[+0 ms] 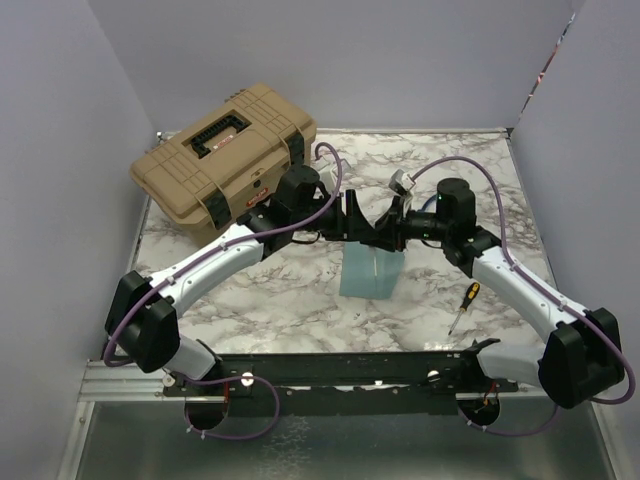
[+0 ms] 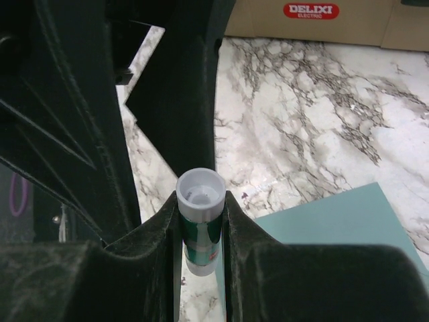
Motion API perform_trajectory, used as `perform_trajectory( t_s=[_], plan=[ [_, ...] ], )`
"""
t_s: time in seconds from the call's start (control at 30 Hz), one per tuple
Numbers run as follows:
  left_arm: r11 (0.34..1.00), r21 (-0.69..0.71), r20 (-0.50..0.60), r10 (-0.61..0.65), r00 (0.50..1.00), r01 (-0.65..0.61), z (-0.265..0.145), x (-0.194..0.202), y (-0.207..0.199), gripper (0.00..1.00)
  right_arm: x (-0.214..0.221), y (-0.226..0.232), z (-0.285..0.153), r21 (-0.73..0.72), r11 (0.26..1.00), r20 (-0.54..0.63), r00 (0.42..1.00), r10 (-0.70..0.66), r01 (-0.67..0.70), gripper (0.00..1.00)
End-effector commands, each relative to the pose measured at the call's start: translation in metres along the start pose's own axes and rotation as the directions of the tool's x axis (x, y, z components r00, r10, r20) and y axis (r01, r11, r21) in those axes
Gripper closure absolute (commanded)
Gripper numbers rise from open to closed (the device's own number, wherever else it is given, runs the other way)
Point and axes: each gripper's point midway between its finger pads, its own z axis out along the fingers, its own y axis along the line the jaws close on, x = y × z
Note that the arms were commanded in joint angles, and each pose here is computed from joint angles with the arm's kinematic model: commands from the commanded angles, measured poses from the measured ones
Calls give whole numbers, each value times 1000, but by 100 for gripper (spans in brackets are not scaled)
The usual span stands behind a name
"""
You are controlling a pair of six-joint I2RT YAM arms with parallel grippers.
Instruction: Place the letter into the envelope and seal it
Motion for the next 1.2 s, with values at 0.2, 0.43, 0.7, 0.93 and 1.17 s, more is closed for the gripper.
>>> perform_trajectory(
  t_s=[0.2,0.43,0.7,0.93,1.17],
  plan=[
    [990,-80,-15,-121,992,120,-15,-3,25,62,17,-4,5,32,997,-64,996,-63,66,99],
    [989,-74,5,-126,992,126,-23,-12,28,44,26,-1,15,19,998,-111,992,-63,65,100],
    [982,-66,-106,-185,977,178,-11,16,41,40,25,-4,17,45,996,-113,991,-72,78,99],
    [985,-50,-145,-171,974,166,-5,25,37,33,30,-2,21,47,996,-135,988,-70,77,100],
    [975,-95,-150,-216,965,203,6,28,50,39,36,-2,24,59,996,-157,986,-60,70,99]
  ],
)
